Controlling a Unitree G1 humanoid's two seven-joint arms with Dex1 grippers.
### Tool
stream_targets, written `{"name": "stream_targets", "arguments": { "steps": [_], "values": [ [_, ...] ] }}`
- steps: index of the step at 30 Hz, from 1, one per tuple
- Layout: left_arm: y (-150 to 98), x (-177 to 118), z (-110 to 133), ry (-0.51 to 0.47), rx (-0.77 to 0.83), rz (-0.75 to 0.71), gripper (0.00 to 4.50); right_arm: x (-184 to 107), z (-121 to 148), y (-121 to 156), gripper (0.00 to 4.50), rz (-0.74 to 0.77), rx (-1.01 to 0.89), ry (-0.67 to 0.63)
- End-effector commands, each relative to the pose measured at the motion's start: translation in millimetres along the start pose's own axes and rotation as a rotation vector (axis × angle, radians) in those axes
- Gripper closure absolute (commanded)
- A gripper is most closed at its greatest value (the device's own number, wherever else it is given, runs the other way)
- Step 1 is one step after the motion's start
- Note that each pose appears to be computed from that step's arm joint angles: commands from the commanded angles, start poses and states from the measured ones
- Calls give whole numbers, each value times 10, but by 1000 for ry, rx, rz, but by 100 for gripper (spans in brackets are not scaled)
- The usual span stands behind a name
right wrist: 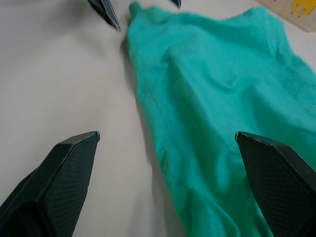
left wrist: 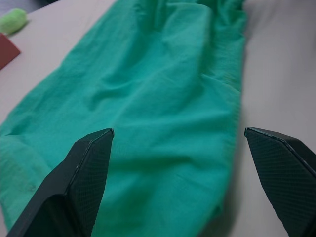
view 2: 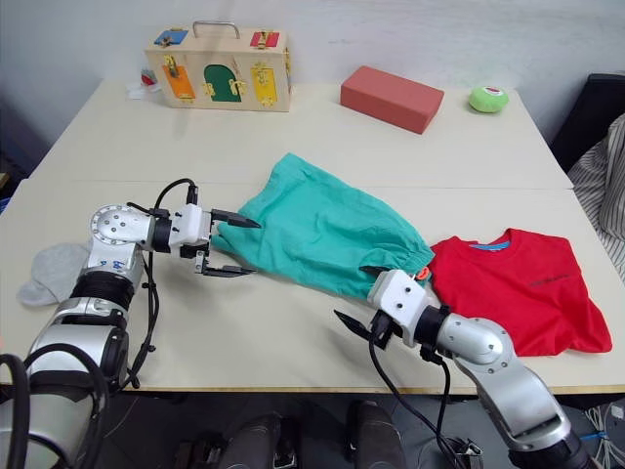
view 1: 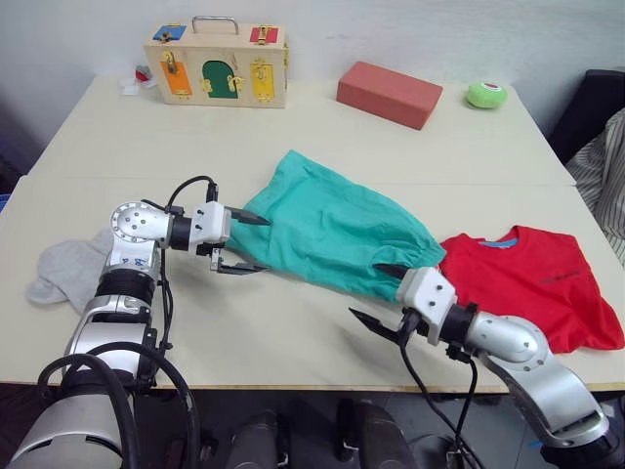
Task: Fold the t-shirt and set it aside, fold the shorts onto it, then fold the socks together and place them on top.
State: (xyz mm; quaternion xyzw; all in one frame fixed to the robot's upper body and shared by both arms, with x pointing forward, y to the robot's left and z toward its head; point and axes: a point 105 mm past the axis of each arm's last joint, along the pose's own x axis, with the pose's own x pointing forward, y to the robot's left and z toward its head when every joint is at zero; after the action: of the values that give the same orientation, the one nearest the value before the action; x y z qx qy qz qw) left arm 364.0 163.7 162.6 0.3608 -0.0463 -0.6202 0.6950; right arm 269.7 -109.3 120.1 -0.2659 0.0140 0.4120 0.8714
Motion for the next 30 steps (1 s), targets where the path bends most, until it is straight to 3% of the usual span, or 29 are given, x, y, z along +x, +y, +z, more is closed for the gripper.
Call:
{"name": "stream_targets", "arguments": {
  "steps": [1,4,8,12,19,23,25,28,30],
  "values": [
    [1,59,-72,85,51,3,7,-5,-158,-158,0,-117,-120,89],
    [-23,98,-223,156,24,24,7,-26,-296,-183,0,-135,-153,151],
    [81,187,-385,244,-25,134,0,-25,-381,-235,87,-149,-122,171],
    [164,245,-477,294,-79,207,91,21,-352,-310,218,-152,-138,155],
    [-149,115,-621,294,-202,77,305,106,-301,-330,450,-82,-156,107],
    [-342,-68,-665,271,-233,42,439,122,-269,-352,450,-36,-170,69],
    [-453,-216,-661,251,-250,47,445,136,-241,-310,450,28,-179,39],
    [-550,-497,-463,208,-237,141,445,180,-110,-223,450,142,-204,-64],
    [-748,-565,-317,198,-241,147,445,185,-50,-161,450,204,-217,-124]
  ]
}}
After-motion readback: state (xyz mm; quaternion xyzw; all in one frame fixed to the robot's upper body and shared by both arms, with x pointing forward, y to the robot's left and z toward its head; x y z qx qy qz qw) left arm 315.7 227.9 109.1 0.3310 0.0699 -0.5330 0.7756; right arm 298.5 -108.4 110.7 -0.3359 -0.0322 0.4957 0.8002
